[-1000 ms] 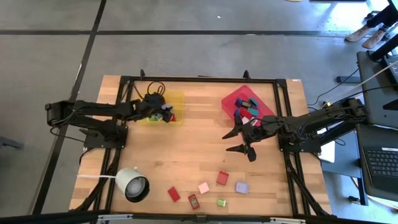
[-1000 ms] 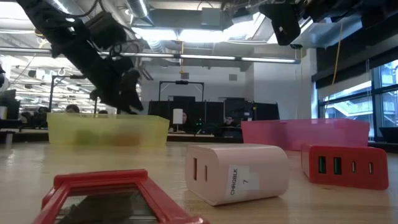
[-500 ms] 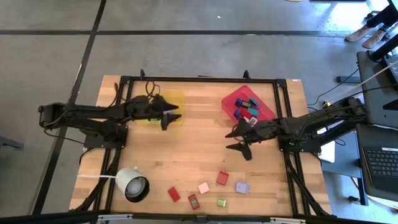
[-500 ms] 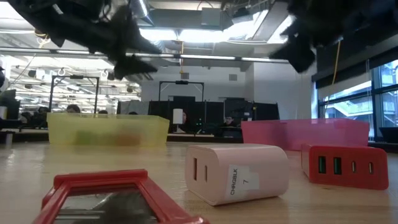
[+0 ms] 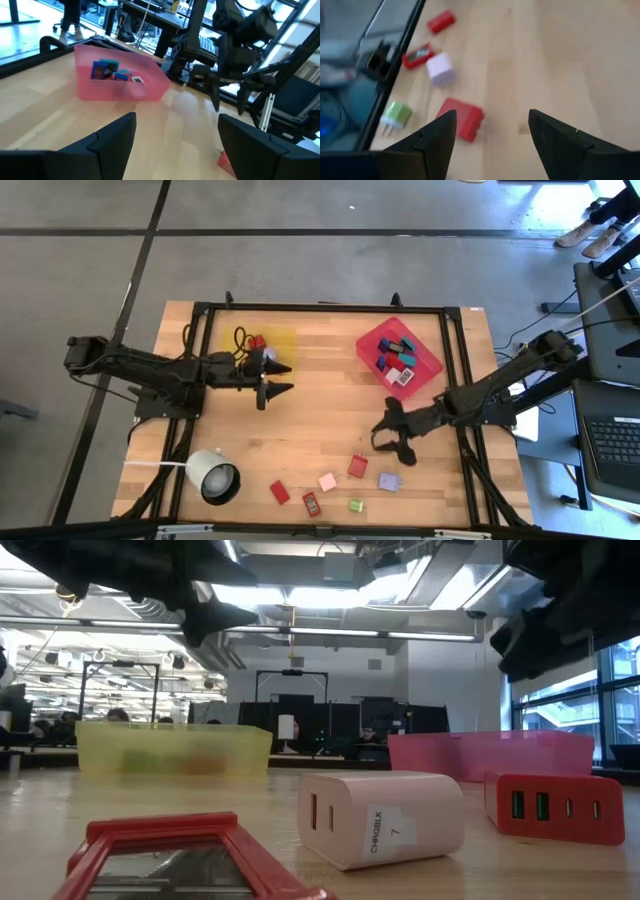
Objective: Pick & Place Office items
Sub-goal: Put the red charger adapter into the yellow bin
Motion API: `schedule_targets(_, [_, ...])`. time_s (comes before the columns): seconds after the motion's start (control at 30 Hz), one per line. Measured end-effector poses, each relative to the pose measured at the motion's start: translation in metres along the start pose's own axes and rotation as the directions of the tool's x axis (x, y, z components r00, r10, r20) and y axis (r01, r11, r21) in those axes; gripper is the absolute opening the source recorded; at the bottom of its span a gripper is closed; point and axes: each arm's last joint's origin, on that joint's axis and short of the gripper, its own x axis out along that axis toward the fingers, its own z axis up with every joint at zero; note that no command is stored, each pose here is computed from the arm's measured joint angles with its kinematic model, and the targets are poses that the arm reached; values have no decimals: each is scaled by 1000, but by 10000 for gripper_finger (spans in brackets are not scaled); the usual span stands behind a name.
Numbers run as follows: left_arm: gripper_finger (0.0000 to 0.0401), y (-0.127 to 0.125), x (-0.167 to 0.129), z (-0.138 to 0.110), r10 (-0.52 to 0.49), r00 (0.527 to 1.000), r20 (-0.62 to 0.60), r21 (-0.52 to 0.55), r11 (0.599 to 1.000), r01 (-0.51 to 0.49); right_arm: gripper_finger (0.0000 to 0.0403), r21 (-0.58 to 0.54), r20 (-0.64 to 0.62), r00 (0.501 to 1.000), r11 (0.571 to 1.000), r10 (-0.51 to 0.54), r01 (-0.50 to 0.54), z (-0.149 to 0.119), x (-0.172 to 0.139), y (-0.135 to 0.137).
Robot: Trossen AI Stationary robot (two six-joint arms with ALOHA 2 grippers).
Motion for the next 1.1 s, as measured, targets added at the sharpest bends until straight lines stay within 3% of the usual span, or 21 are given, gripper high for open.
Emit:
schedule_targets(0.13, [279, -7, -1, -3, 5, 1000, 5, 6, 1000, -5, 252, -144, -41, 998, 988, 43, -48, -10, 22, 8])
schedule_targets(0.23, [279, -11, -2, -4, 8, 1000, 8, 8, 1000, -8, 252, -271, -69, 993, 956, 97, -113, -11, 39, 14])
schedule_targets(0.47, [279, -18, -4, -7, 19, 1000, 18, 12, 1000, -20, 252, -543, -131, 974, 808, 187, -228, 7, 76, 34])
schedule_targets(0.6, [279, -20, -5, -8, 11, 1000, 15, 14, 1000, -11, 252, -574, -233, 944, 751, 233, -327, 12, 96, 41])
schedule_targets(0.8, [279, -22, -5, -9, 4, 1000, 12, -4, 1000, -4, 252, -565, -389, 908, 737, 158, -370, 16, 115, 38])
schedule_targets(0.97, [279, -22, -5, -9, 4, 1000, 12, -8, 1000, -4, 252, -603, -421, 897, 698, 133, -386, 19, 118, 36])
schedule_targets(1.1, [279, -22, -5, -9, 4, 1000, 11, -8, 1000, -4, 252, -600, -456, 887, 709, 78, -371, 16, 116, 29])
